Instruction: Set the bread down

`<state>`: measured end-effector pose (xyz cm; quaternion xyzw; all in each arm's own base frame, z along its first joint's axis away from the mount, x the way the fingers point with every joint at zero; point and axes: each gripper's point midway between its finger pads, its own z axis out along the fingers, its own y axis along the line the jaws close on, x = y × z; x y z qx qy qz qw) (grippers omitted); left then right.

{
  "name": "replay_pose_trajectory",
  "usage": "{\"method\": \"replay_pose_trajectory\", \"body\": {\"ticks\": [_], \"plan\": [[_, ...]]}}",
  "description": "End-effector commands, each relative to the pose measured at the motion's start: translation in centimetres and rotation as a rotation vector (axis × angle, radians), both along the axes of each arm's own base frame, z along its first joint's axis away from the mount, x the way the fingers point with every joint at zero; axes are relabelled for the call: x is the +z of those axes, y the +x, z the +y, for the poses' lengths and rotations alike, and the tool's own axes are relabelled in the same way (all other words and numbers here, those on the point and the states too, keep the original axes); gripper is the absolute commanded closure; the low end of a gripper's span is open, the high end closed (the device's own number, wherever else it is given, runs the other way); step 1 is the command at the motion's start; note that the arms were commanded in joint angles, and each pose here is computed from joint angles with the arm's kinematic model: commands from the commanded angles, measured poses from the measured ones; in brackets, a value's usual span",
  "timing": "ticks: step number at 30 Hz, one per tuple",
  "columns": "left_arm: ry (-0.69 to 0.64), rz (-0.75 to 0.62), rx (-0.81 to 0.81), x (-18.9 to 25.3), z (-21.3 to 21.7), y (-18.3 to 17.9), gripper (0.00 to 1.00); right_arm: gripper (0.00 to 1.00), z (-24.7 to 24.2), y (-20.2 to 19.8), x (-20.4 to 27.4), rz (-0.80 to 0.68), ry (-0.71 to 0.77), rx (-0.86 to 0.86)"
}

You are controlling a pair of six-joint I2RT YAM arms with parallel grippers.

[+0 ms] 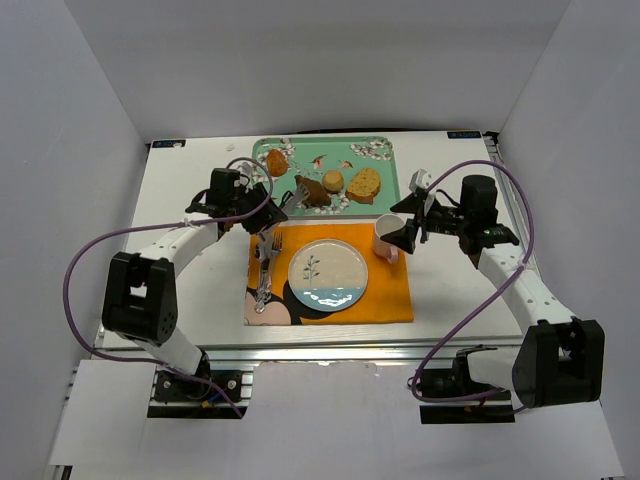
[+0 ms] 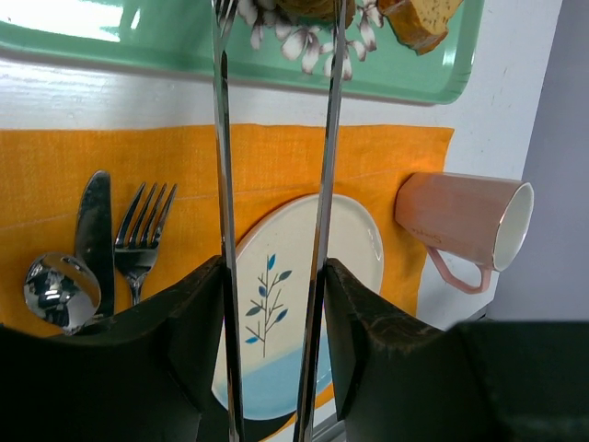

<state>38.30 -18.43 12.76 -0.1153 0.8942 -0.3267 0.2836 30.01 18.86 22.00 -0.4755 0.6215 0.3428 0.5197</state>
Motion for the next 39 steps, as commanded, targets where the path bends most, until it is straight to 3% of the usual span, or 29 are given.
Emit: {"method": "replay_pose_trajectory", "body": {"ticks": [1, 25, 32, 39], "plan": [[-0.047, -0.077, -0.03, 2.9, -1.1, 1.5, 0.45, 0.15, -0.3, 0.0, 0.9, -0.048, 0.008, -0.003], [-0.05, -0.021, -0.058, 0.8, -1.8, 2.3, 0.49, 0.15, -0.6, 0.1, 0.9, -0.045, 0.013, -0.007], [-0.041, -0.033, -0.069, 1.3, -1.6, 1.9, 0.75, 0.15, -0.7, -0.1, 1.0, -0.049, 0.013, -0.01], [-0.04, -0.111, -0.077, 4.9, -1.0, 0.1, 0.97, 0.15, -0.9, -0.3, 1.1, -0.051, 0.013, -0.008]]}}
